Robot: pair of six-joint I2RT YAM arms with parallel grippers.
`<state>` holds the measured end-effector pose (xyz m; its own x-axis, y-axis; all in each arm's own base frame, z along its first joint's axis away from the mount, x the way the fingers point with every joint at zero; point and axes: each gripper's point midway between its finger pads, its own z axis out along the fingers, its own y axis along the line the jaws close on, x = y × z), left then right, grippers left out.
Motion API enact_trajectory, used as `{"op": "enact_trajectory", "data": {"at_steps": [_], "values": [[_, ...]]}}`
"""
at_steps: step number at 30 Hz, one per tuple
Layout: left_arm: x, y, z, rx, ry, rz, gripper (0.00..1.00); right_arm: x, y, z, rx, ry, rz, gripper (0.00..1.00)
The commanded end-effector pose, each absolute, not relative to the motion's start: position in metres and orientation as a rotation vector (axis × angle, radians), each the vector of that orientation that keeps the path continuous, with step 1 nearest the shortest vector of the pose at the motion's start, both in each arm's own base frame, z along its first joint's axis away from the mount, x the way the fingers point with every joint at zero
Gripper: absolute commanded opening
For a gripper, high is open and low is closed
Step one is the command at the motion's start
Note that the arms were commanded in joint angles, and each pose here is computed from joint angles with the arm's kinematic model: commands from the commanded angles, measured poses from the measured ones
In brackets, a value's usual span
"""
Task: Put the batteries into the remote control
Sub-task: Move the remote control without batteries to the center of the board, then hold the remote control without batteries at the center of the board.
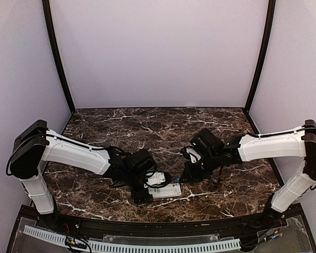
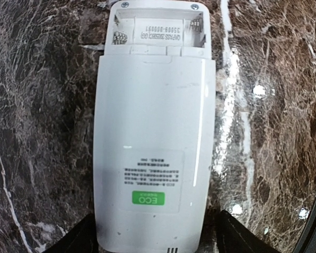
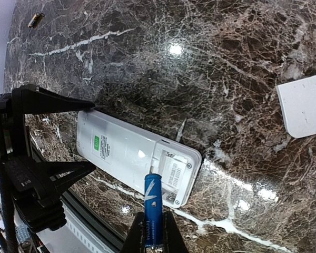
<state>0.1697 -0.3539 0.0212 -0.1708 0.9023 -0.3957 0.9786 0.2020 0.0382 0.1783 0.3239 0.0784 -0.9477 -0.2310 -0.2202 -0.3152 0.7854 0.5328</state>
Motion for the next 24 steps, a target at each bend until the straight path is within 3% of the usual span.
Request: {"op": "enact_trajectory", "data": {"at_steps": [1, 5, 10, 12, 24], "values": [[0.157, -0.345, 0.009, 1.813, 2.207, -0.349, 0.71, 0.181, 0.322, 0.08, -0.428, 2.803, 0.853, 0.0], [0.161, -0.347, 0.01, 1.779, 2.216, -0.349, 0.56, 0.185, 0.318, 0.085, -0.438, 2.783, 0.813, 0.0], [0.171, -0.36, 0.019, 1.674, 2.242, -0.358, 0.23, 0.194, 0.309, 0.093, -0.444, 2.737, 0.727, 0.0], [0.176, -0.368, 0.023, 1.616, 2.268, -0.373, 0.17, 0.197, 0.308, 0.098, -0.445, 2.709, 0.729, 0.0], [0.187, -0.392, 0.018, 1.528, 2.381, -0.393, 0.24, 0.202, 0.305, 0.073, -0.442, 2.717, 0.68, 0.0]]}}
